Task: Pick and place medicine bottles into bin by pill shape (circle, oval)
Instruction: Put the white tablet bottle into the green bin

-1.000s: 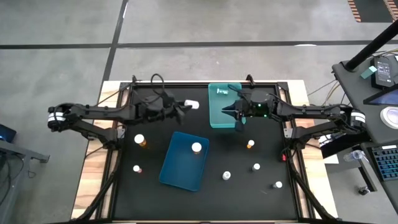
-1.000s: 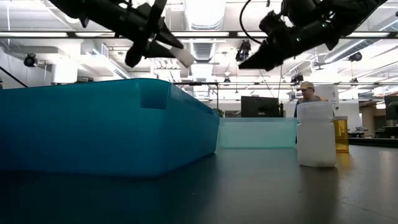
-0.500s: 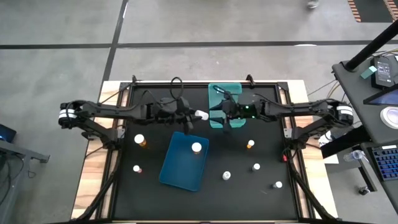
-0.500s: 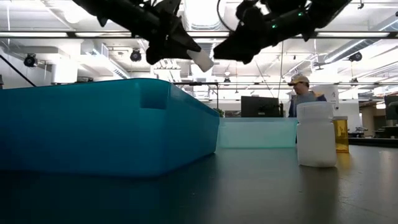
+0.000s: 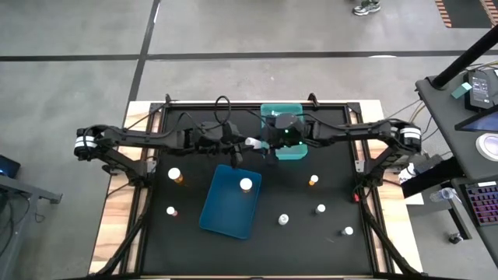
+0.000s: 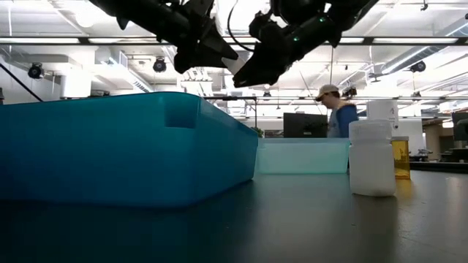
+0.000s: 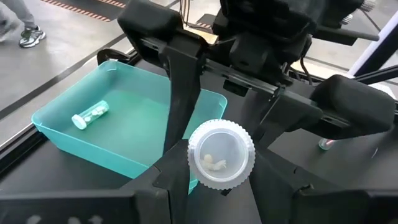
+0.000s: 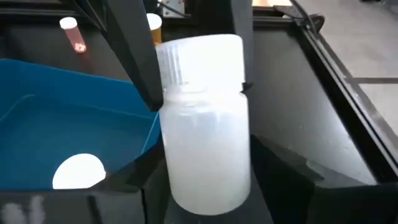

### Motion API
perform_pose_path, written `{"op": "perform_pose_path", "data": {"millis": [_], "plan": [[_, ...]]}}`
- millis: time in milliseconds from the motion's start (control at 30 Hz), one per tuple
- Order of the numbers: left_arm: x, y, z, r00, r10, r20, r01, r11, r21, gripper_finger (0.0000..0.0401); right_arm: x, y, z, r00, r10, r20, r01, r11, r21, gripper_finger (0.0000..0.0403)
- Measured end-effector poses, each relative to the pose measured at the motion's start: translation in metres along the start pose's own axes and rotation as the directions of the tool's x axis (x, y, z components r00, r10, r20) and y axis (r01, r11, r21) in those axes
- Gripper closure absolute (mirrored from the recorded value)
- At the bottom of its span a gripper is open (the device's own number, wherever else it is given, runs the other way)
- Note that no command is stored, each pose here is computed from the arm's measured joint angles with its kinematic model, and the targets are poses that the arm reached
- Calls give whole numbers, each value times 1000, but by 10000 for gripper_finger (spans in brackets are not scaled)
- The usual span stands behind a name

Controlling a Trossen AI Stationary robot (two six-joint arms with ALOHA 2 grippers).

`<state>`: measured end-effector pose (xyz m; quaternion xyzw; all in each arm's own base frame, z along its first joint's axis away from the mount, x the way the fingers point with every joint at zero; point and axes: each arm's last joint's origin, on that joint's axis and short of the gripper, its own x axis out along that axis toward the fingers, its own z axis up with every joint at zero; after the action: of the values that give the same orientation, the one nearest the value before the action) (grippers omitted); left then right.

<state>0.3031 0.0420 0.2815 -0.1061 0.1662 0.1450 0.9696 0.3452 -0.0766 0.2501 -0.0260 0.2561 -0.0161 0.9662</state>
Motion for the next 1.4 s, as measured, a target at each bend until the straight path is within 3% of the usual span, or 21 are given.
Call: {"op": "perform_pose_path", "data": {"millis": [267,433,700,933,1067,1233,1400], "plan": [[0,0,-1,1000,-3,-1,3,1000,-3,277,1,4,1,1000,10,-4,-10,1000,-19,273],[0,0,-1,1000,-2,-4,2,1000,1,237,-1,7,1,1000,16,-2,-16,1000,-20,273],[-15,-1,10,999,-24,49,18,994,104,173,-14,10,-2,1000,17,9,-17,999,-29,261],[-25,-3,11,989,-67,134,41,981,187,166,-36,18,-20,981,0,195,3,1000,-12,266],[-19,-7,6,950,-174,258,117,968,220,166,-41,28,-32,933,6,359,2,1000,-21,264],[-11,-8,-4,910,-213,355,138,964,226,166,-43,37,-42,859,19,511,-7,1000,-26,264],[1,-12,-7,872,-298,389,209,944,256,166,-37,42,-47,835,32,549,-21,999,-26,263]]}}
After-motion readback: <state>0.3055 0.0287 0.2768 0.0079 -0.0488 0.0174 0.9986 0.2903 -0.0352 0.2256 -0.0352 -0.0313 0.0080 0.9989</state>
